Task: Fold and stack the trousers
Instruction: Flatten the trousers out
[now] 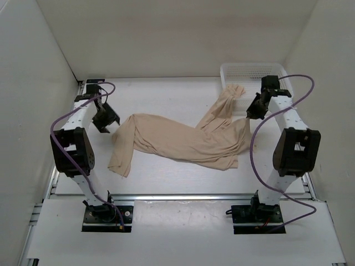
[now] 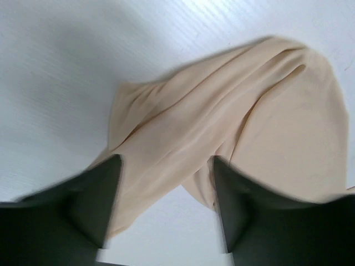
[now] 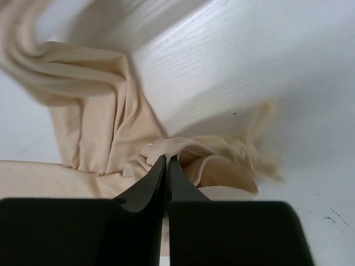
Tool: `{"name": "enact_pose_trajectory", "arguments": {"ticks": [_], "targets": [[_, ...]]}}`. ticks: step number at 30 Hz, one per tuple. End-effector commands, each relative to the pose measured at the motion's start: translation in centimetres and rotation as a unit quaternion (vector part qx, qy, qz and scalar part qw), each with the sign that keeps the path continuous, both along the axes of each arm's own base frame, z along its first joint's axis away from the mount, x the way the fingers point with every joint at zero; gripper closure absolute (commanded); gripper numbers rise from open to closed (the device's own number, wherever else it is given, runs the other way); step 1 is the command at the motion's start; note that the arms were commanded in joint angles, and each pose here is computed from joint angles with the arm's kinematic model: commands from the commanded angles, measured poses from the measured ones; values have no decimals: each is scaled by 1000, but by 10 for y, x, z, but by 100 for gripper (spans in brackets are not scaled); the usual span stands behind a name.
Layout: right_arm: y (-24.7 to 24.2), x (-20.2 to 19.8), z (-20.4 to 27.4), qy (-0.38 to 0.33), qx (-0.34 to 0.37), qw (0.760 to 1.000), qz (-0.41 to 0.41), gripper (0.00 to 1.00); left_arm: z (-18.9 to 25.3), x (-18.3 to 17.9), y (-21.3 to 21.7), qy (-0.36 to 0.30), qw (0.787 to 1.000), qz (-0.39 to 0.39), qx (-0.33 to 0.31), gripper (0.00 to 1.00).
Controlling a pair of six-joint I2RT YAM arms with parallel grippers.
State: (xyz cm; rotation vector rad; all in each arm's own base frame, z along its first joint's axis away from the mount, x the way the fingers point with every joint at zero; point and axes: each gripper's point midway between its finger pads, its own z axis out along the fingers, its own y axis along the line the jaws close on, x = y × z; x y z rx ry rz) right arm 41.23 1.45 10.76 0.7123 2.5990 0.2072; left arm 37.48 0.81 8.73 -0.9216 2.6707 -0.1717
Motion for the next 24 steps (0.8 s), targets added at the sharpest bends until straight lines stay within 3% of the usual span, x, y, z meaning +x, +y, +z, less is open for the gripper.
{"name": "enact_pose_trajectory", "arguments": {"ticks": [1,3,8,11,12,15,20,24], "targets": [[-15,-12,41,-41,-36,998,-22,100,10,7,17,-2,999,21,37,14],[-15,-19,40,-39,-36,998,-22,100,-12,8,17,23,998,26,47,6],[-11,-32,41,-40,-27,999,-17,100,-39,16,7,51,998,18,38,9],[-11,-38,44,-40,-27,999,-17,100,-46,17,3,59,997,12,38,36],[-11,-40,41,-36,-27,999,-17,100,-46,17,3,59,997,12,38,54],[-12,-43,44,-35,-31,999,-19,100,-49,17,3,64,997,12,38,88],[-14,-41,66,-55,-40,998,-14,100,19,19,6,-10,999,1,53,90],[-16,-33,112,-106,-45,993,-18,100,118,21,16,-110,990,18,84,90]]}}
